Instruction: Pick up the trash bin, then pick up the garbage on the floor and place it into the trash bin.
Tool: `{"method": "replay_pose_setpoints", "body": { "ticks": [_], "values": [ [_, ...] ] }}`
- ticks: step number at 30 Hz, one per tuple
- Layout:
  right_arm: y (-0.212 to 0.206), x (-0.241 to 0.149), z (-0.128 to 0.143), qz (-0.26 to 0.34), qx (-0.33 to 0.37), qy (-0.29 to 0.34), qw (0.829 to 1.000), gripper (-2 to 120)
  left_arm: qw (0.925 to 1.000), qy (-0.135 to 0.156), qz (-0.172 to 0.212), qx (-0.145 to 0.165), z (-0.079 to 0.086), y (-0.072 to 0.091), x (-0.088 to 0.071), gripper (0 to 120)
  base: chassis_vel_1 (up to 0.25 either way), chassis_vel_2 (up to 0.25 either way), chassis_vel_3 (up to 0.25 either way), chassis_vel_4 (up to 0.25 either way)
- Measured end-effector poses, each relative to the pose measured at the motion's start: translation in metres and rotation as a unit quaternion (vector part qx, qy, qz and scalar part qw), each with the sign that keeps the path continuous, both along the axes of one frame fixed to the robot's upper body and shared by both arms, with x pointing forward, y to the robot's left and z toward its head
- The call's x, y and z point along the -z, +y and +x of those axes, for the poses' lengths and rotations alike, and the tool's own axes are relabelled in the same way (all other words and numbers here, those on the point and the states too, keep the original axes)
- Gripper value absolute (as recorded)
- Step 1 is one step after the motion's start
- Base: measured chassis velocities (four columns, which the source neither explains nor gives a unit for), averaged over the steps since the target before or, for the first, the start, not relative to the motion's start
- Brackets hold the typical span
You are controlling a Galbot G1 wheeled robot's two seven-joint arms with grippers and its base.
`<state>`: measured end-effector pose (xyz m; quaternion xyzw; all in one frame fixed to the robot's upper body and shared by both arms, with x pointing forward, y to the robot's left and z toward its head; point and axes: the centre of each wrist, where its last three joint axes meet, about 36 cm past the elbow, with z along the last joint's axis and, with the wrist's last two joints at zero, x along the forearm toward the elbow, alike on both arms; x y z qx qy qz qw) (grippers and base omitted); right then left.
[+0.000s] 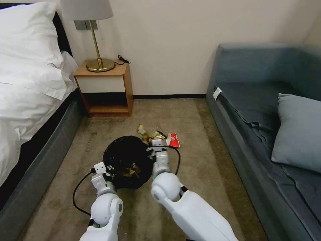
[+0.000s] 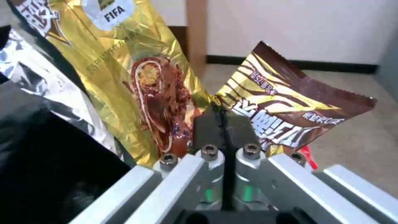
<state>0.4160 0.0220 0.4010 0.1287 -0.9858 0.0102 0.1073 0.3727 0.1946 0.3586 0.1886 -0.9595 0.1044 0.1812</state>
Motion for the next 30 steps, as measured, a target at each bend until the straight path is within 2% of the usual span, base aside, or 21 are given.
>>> {"method": "replay_pose_setpoints", "body": {
  "ticks": [4, 9, 17, 18, 19, 21, 22, 24, 26, 27, 30],
  "values": [
    [0.011, 0.007, -0.004, -0.011, -0.014, 0.000, 1.000, 0, 1.0000, 0.000, -0.002, 0.001, 0.000, -0.001, 0.000, 1, 0.000, 0.000, 0.000, 0.000],
    [0.027, 0.021, -0.024, -0.023, -0.034, 0.014, 0.999, 0, 1.0000, -0.002, -0.003, 0.000, 0.001, -0.001, -0.001, 1, 0.000, 0.000, 0.000, 0.000],
    [0.034, 0.028, -0.037, -0.035, -0.043, 0.027, 0.998, 2, 1.0000, -0.003, -0.005, 0.000, 0.002, -0.002, -0.002, 1, 0.000, 0.000, 0.000, 0.000],
    [0.038, 0.028, -0.039, -0.038, -0.045, 0.028, 0.998, 10, 1.0000, -0.003, -0.006, 0.001, 0.002, -0.004, -0.002, 1, 0.000, 0.000, 0.000, 0.000],
    [0.038, 0.028, -0.039, -0.038, -0.045, 0.028, 0.998, 10, 1.0000, -0.003, -0.006, 0.001, 0.002, -0.004, -0.002, 1, 0.000, 0.000, 0.000, 0.000],
    [0.040, 0.026, -0.037, -0.038, -0.045, 0.027, 0.998, 22, 1.0000, -0.004, -0.007, 0.001, 0.003, -0.005, -0.003, 1, 0.000, 0.000, 0.000, 0.000],
    [0.040, 0.026, -0.037, -0.038, -0.045, 0.027, 0.998, 22, 1.0000, -0.004, -0.007, 0.001, 0.003, -0.005, -0.003, 1, 0.000, 0.000, 0.000, 0.000],
    [0.041, 0.025, -0.036, -0.038, -0.045, 0.027, 0.998, 33, 1.0000, -0.004, -0.007, 0.001, 0.003, -0.005, -0.003, 1, 0.000, 0.000, 0.000, 0.000],
    [0.042, 0.024, -0.036, -0.038, -0.044, 0.027, 0.998, 36, 1.0000, -0.004, -0.007, 0.001, 0.003, -0.005, -0.003, 1, 0.000, 0.000, 0.000, 0.000],
    [0.042, 0.023, -0.035, -0.038, -0.044, 0.026, 0.998, 45, 1.0000, -0.004, -0.007, 0.001, 0.004, -0.005, -0.002, 1, 0.000, 0.000, 0.000, 0.000],
    [0.042, 0.022, -0.034, -0.038, -0.043, 0.026, 0.998, 50, 1.0000, -0.004, -0.007, 0.001, 0.004, -0.005, -0.003, 1, 0.000, 0.000, 0.000, 0.000]
  ]
}}
